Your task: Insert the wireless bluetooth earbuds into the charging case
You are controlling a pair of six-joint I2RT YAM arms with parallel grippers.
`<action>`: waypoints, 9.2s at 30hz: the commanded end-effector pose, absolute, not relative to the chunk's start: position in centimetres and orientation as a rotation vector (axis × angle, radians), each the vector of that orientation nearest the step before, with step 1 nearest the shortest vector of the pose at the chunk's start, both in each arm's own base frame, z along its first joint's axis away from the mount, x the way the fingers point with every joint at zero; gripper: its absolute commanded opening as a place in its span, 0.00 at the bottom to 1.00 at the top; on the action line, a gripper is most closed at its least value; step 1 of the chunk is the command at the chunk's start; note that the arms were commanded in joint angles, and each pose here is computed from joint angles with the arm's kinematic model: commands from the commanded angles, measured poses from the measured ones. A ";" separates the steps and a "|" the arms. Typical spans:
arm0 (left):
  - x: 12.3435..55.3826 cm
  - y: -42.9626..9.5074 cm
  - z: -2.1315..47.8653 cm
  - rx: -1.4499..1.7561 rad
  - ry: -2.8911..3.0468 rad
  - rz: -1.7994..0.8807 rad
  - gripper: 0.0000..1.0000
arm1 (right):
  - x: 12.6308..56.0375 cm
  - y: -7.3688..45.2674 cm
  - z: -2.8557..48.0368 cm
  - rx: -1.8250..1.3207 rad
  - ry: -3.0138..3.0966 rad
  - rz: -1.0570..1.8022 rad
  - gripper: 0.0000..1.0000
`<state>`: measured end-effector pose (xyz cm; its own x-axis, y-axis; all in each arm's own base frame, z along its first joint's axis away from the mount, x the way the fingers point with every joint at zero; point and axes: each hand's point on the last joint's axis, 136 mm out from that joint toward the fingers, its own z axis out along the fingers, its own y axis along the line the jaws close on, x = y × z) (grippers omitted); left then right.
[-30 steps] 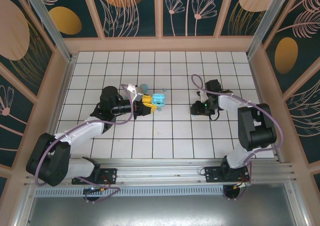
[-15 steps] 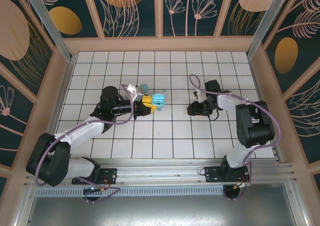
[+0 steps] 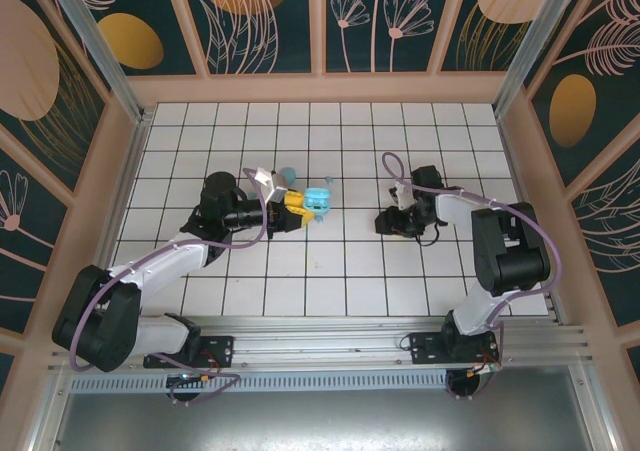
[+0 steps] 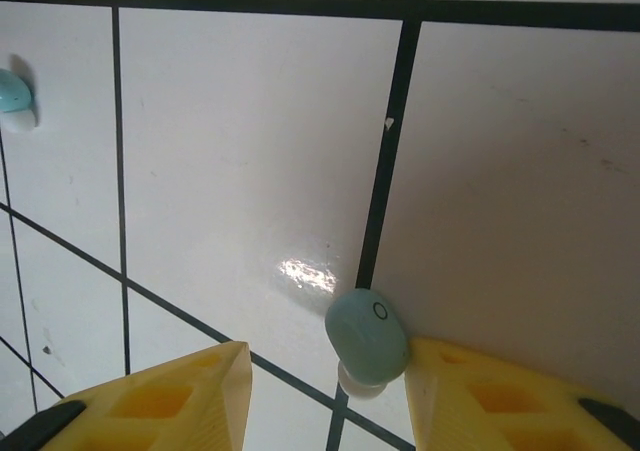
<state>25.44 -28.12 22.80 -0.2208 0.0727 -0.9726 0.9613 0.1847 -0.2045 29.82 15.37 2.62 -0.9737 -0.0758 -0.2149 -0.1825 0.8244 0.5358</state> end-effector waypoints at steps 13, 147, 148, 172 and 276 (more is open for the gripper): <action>25.2 -27.7 23.9 1.042 1.471 -1.147 0.00 | 28.3 15.5 3.0 -0.075 2.865 0.931 0.44; 24.9 -27.6 24.6 1.026 1.453 -1.164 0.00 | 24.5 31.3 27.0 -0.831 2.043 0.611 0.13; 24.9 -27.6 24.6 1.025 1.453 -1.164 0.00 | 24.6 31.3 26.7 -0.833 2.051 0.608 0.13; 24.7 -27.6 25.3 1.031 1.430 -1.166 0.00 | 24.2 31.6 25.3 -0.887 2.112 0.710 0.18; 25.8 -27.0 24.3 0.963 1.481 -1.142 0.00 | 31.2 21.3 25.1 -0.211 2.280 0.874 0.54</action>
